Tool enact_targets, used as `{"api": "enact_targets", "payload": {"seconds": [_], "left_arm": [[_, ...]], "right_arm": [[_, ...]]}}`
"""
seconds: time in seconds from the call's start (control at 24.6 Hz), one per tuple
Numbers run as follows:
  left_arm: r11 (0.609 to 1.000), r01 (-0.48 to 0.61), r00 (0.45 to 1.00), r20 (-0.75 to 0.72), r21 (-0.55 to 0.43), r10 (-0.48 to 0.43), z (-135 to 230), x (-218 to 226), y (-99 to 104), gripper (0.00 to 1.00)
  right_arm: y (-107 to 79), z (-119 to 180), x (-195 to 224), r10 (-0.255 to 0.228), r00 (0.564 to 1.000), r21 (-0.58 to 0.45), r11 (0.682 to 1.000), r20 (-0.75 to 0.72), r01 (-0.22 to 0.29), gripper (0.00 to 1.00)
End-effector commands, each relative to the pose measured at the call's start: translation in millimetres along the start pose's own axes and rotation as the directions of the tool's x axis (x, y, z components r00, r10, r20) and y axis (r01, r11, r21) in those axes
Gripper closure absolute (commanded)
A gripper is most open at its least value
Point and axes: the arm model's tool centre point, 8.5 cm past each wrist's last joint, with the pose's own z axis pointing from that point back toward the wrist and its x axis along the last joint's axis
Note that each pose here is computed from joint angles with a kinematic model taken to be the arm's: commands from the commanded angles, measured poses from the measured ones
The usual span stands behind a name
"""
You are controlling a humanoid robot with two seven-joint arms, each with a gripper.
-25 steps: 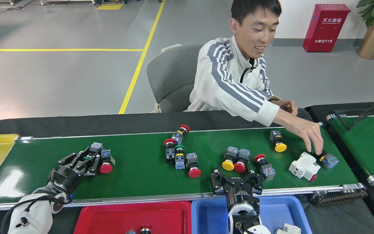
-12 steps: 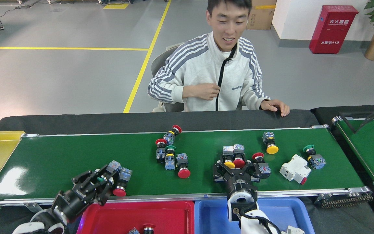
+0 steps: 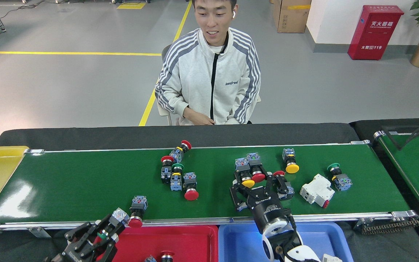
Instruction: Pick switch part from conveyor to tray
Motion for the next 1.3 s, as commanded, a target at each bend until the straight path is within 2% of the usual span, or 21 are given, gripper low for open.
{"api": "enact_targets", "payload": {"seconds": [0.0, 0.04, 0.08, 0.28, 0.41, 0.49, 0.53, 0.61, 0.69, 0.77, 0.89, 1.02, 1.18, 1.26], "left_arm": [[1.0, 0.024, 1.0, 0.005, 0.002, -0.024, 2.0, -3.1, 5.8, 0.45], [1.0, 0.022, 1.0, -0.004, 0.004, -0.022, 3.1, -4.2, 5.9, 0.06], [1.0, 0.025, 0.999, -0.021, 0.009, -0.025, 7.2, -9.0, 8.0, 0.0], [0.999, 0.037, 0.996, -0.087, 0.029, -0.034, 20.0, -23.7, 14.9, 0.0], [0.997, 0.035, 0.982, -0.186, 0.074, -0.021, 39.9, -30.0, 21.0, 0.0], [0.993, 0.032, 0.946, -0.324, 0.114, 0.007, 57.1, -34.8, 21.5, 0.0], [0.991, 0.041, 0.888, -0.46, 0.126, 0.021, 70.2, -45.0, 20.4, 0.0], [0.993, 0.05, 0.799, -0.601, 0.107, 0.025, 94.3, -54.7, 14.7, 0.0], [0.997, 0.04, 0.761, -0.648, 0.069, 0.014, 113.7, -51.5, 5.9, 0.0], [0.997, 0.045, 0.764, -0.646, 0.055, 0.001, 120.3, -45.5, 6.7, 0.0], [0.996, 0.082, 0.795, -0.605, 0.03, -0.047, 113.6, -34.3, 15.6, 0.0], [0.989, 0.146, 0.832, -0.539, -0.015, -0.131, 86.8, -14.1, 29.1, 0.0], [0.997, 0.055, 0.861, -0.503, -0.046, -0.071, 43.0, 8.5, 20.1, 0.0], [0.996, 0.035, 0.849, -0.524, -0.078, -0.071, 30.2, 10.5, 17.4, 0.0]], "right_arm": [[-10.5, 4.7, 28.1, 0.009, 0.98, -0.036, 0.999, 0.198, -0.002, 0.67], [-3.7, 10.7, 49.2, 0.0, 0.96, -0.019, 1.0, 0.28, 0.005, 0.08], [2.1, 16.4, 62.5, -0.014, 0.947, -0.004, 1.0, 0.32, 0.016, 0.0], [13.8, 23.1, 77.9, -0.034, 0.938, 0.043, 0.999, 0.344, 0.02, 0.0], [11.1, 22.2, 76.0, -0.046, 0.952, 0.049, 0.998, 0.304, 0.032, 0.0], [3.4, 22.5, 45.0, -0.049, 0.993, 0.023, 0.999, 0.105, 0.047, 0.0], [5.8, 29.7, 24.0, -0.061, 0.997, 0.019, 0.998, -0.052, 0.063, 0.0], [13.7, 48.9, -1.3, -0.071, 0.964, 0.003, 0.997, -0.258, 0.074, 0.0], [21.6, 79.9, -32.4, -0.073, 0.89, -0.052, 0.997, -0.451, 0.055, 0.0], [34.3, 110.4, -47.3, -0.068, 0.84, -0.056, 0.997, -0.538, 0.044, 0.0], [41.8, 124.4, -60.7, -0.059, 0.809, -0.035, 0.998, -0.585, 0.047, 0.0], [38.5, 121.4, -64.9, -0.052, 0.811, -0.038, 0.999, -0.583, 0.036, 0.0], [37.7, 102.4, -73.1, -0.038, 0.823, 0.012, 0.998, -0.566, 0.054, 0.0], [36.8, 92.4, -68.1, -0.028, 0.86, 0.035, 0.998, -0.51, 0.054, 0.0]]}}
